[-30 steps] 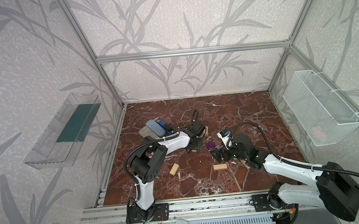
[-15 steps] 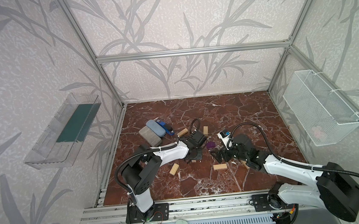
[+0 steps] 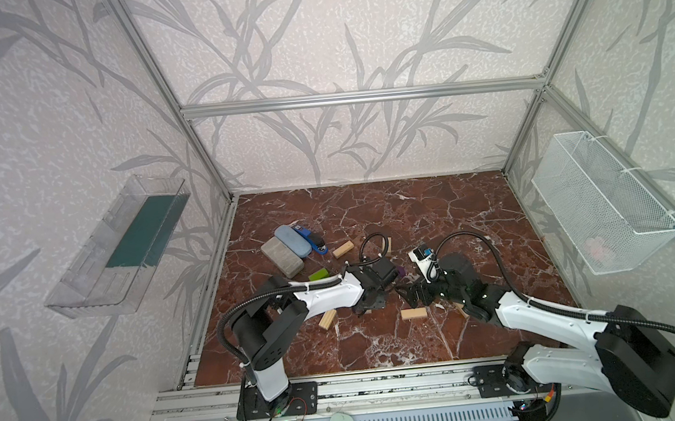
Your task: Build the wood block tower
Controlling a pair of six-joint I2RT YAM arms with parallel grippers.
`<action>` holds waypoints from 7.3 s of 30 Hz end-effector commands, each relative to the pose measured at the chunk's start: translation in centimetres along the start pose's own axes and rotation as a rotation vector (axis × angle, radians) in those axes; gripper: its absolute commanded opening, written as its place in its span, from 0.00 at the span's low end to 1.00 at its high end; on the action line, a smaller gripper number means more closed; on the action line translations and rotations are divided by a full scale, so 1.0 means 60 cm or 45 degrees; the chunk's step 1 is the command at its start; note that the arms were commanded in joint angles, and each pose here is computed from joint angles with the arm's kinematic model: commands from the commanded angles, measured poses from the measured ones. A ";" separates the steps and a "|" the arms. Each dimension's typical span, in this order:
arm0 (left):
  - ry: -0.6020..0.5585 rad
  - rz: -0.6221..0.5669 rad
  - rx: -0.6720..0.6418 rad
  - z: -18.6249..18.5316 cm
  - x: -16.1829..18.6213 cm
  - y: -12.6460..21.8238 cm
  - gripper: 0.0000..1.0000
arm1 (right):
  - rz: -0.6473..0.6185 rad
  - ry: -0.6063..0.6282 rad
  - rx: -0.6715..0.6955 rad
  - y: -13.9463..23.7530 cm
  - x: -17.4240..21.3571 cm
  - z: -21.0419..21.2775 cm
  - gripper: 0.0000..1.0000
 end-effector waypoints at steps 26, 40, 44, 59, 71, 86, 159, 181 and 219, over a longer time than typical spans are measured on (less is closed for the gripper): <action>0.081 0.100 -0.094 0.013 0.024 -0.014 0.35 | -0.045 0.022 -0.011 0.010 -0.007 0.006 0.99; 0.073 -0.025 -0.026 0.009 -0.010 0.046 0.54 | 0.085 -0.059 0.163 0.007 -0.020 -0.006 0.99; 0.071 -0.113 0.073 0.008 -0.016 0.075 0.63 | 0.198 -0.122 0.180 0.019 -0.007 -0.002 0.99; -0.045 -0.402 0.317 0.026 -0.011 0.175 0.90 | 0.502 -0.213 0.383 0.058 0.029 -0.001 1.00; 0.010 -0.490 0.354 0.047 0.008 0.183 0.99 | 0.613 -0.202 0.269 -0.006 0.068 0.030 0.96; 0.072 -0.510 0.311 0.071 0.013 0.177 1.00 | 0.696 -0.194 0.324 -0.048 0.105 0.004 0.96; 0.165 -0.589 0.366 0.104 0.038 0.194 0.99 | 0.927 -0.222 0.366 -0.012 0.175 0.054 0.44; 0.178 -0.605 0.381 0.113 0.042 0.200 1.00 | 0.814 -0.259 0.558 -0.027 0.166 0.047 0.24; 0.243 -0.522 0.471 0.137 0.053 0.173 0.91 | 0.582 -0.606 0.572 -0.165 0.085 0.061 0.26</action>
Point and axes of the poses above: each gripper's point midway between its finger pads, its own y axis back along the fingers, its own z axis along the line the jaws close on, x = y × z, the point moved 5 cm from there along y, back along the fingers, and after that the axes turned 14 degrees about -y, right-handed, at the moved point
